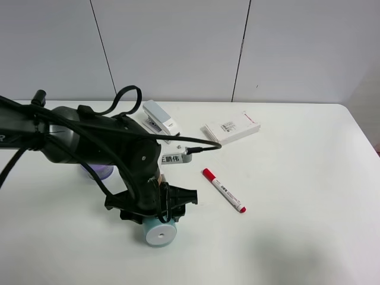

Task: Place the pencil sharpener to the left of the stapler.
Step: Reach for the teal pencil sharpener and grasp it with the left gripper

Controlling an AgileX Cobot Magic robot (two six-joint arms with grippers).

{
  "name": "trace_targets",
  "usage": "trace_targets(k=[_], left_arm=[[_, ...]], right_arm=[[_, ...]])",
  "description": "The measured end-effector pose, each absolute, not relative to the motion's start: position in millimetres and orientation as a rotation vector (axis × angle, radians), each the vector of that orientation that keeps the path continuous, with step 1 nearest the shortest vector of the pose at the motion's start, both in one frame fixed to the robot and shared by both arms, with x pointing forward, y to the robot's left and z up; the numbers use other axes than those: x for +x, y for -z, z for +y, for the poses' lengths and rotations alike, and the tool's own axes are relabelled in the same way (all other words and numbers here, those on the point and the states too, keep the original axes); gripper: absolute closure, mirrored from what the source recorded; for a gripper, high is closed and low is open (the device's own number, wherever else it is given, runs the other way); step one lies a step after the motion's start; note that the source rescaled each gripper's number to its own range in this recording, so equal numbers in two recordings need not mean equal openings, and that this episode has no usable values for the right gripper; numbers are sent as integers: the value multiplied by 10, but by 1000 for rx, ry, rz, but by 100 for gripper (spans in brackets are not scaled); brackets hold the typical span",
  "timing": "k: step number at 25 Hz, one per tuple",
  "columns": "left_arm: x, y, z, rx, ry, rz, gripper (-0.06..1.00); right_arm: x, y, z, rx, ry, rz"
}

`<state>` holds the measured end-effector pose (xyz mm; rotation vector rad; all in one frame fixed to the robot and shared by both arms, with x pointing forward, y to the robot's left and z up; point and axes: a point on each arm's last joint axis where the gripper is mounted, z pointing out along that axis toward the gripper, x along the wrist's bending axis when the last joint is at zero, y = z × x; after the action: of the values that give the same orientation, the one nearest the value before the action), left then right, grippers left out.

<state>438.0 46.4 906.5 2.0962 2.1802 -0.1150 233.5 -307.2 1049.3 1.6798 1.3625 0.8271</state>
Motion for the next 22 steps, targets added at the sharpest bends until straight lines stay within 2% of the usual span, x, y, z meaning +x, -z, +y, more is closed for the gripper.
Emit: trace_targets(k=[22], left_arm=[[4327,-9023,461,2118,136,2169,94]], right_arm=[[2335,-10493,-3073,1680,-826,1362]])
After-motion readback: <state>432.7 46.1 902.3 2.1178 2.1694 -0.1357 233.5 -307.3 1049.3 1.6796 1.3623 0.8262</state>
